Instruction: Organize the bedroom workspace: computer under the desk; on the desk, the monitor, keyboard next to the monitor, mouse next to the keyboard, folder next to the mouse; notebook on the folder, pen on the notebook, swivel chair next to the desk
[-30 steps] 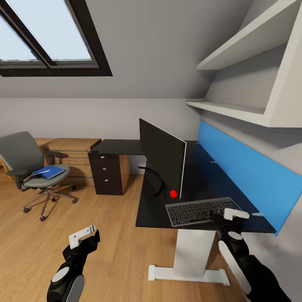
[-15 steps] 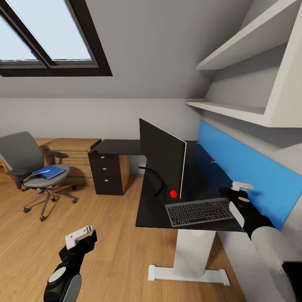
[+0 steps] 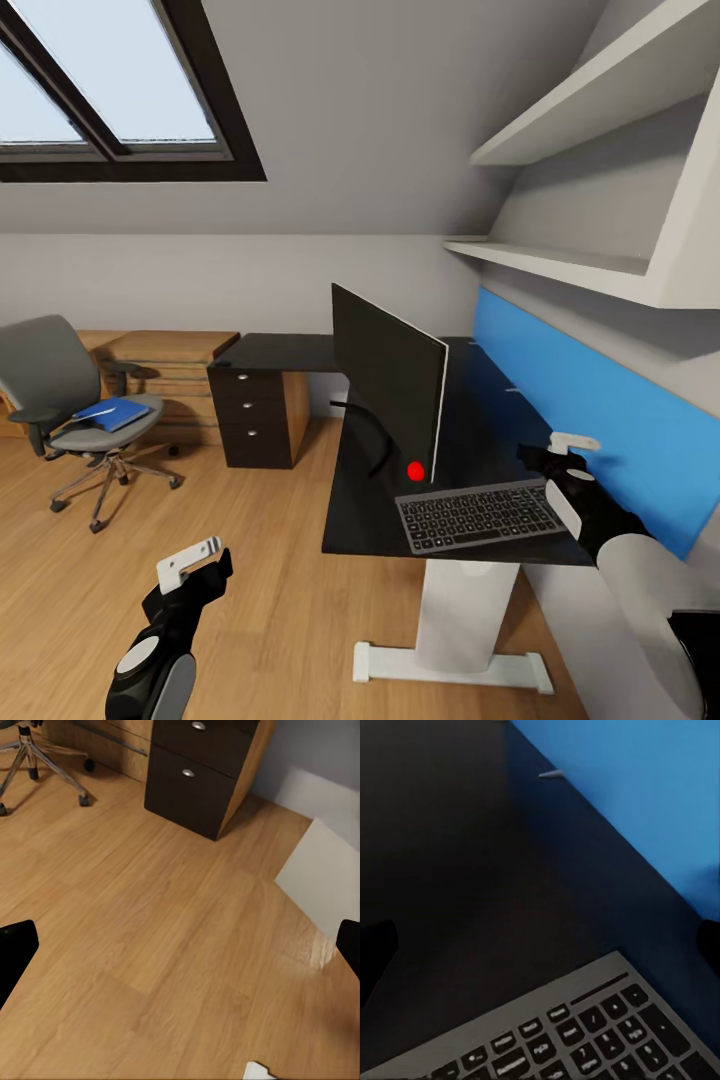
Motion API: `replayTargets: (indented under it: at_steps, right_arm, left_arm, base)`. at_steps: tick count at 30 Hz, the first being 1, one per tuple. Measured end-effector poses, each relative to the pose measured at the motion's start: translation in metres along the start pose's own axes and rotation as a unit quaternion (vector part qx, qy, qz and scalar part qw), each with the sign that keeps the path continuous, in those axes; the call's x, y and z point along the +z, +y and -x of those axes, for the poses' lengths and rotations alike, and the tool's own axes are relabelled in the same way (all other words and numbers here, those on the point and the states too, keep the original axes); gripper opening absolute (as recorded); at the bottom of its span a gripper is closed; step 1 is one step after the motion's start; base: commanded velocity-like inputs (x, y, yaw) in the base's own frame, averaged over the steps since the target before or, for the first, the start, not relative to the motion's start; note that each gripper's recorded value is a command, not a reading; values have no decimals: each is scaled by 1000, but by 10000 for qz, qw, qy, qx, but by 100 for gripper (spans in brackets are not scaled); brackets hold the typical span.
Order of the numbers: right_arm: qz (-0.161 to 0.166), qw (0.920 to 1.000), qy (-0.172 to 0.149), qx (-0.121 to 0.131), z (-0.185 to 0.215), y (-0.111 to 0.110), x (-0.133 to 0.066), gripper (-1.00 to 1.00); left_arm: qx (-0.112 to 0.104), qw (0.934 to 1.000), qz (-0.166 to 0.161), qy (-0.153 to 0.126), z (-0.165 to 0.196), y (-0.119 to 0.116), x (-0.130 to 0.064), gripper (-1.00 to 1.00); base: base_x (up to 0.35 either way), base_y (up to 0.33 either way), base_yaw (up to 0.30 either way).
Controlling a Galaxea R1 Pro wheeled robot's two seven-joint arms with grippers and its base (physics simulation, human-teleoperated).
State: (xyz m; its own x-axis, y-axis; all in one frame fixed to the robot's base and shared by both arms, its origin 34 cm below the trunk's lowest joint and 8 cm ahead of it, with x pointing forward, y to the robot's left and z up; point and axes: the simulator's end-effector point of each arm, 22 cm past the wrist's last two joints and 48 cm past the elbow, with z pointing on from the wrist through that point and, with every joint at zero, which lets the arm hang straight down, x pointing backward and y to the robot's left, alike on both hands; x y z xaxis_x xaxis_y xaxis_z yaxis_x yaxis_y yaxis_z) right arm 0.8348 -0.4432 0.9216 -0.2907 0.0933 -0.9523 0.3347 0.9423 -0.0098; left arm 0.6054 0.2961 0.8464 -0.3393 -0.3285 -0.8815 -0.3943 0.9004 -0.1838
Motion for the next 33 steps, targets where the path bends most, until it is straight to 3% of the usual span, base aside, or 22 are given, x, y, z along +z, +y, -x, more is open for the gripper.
replayTargets:
  at_steps: [16, 33]
  right_arm:
    - [-70, 9993, 355, -78, -36, -8, 0, 100]
    - [-143, 9987, 474, -89, -46, -14, 0, 100]
  left_arm:
    - [-3, 10000, -12, 2, 0, -1, 0, 100]
    - [-8, 10000, -31, 29, -2, -3, 0, 100]
  base:
    - [246, 0, 0]
    - [111, 0, 0]
